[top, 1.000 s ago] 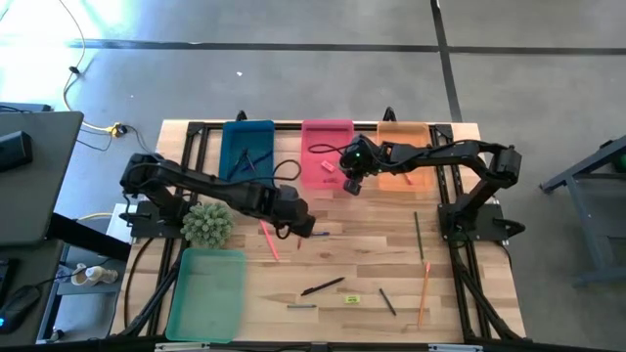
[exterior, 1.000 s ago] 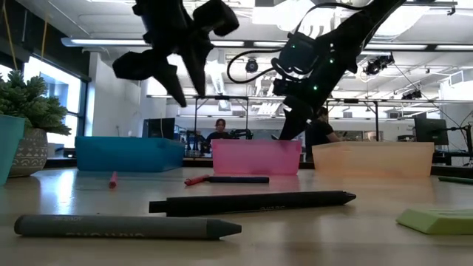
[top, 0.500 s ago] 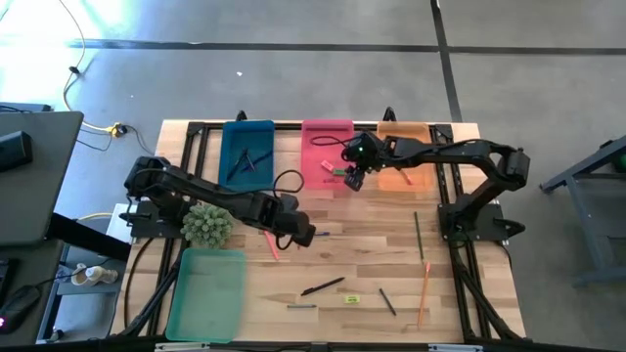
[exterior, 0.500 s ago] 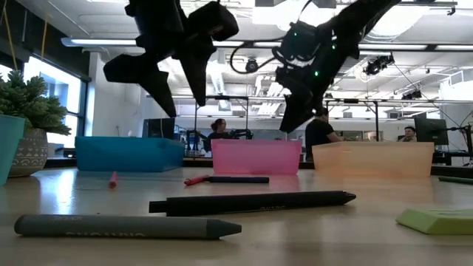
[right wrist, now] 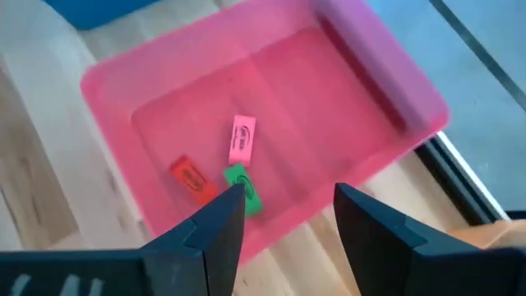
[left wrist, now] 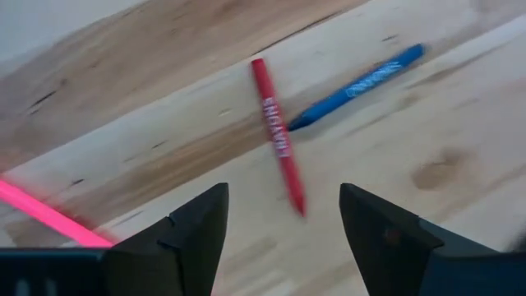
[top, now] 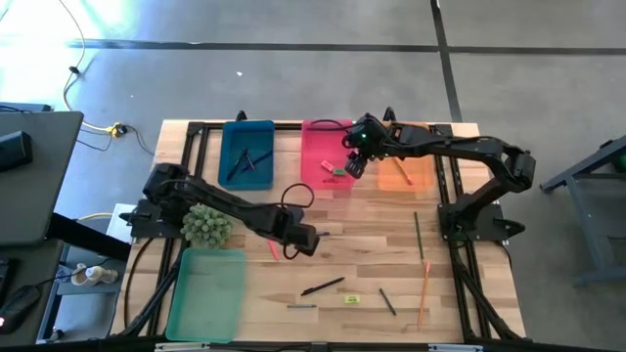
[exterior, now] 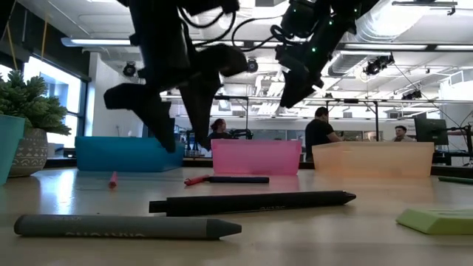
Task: Sort crayons/erasers/pens/pencils in bins
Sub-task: Put the red crayon into the green bin
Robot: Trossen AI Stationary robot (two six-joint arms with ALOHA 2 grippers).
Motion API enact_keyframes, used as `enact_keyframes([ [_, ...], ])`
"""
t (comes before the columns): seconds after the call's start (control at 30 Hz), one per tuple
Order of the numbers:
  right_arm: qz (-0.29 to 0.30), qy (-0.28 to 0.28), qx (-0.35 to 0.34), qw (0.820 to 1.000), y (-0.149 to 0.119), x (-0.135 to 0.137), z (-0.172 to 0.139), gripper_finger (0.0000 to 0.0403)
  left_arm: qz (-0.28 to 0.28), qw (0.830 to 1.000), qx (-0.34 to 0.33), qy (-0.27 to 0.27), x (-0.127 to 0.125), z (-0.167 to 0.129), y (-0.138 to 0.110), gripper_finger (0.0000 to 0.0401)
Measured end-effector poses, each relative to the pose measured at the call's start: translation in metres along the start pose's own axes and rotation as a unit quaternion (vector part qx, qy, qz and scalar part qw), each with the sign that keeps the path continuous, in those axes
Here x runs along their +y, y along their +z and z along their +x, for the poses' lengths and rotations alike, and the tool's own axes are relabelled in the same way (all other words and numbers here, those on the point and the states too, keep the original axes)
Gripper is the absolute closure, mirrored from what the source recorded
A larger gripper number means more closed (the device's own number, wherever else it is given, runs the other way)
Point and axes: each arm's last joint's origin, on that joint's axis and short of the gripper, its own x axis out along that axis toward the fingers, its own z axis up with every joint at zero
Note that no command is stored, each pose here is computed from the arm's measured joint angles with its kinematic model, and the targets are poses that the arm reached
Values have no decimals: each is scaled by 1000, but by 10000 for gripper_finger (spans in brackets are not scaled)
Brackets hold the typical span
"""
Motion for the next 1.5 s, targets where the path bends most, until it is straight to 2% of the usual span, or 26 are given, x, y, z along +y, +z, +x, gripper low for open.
enact_keyframes([
  [0.23, 11, -9, -14, 1000, 7, -9, -3, 225, -9, 1000, 1, 14, -3, 24, 0, 189],
  [0.6, 26, -24, -5, 999, 6, -24, -2, 225, -14, 999, -19, 26, -5, 43, -2, 190],
  [1.17, 22, -32, 0, 999, 5, -32, -1, 225, 56, 995, -15, 84, 4, 51, -2, 192],
  [1.3, 23, -32, -1, 999, 5, -33, -1, 225, 65, 994, -9, 88, 5, 51, -3, 209],
  [1.5, 32, -40, 0, 999, 5, -40, -1, 225, 68, 993, 3, 91, 6, 51, -3, 257],
])
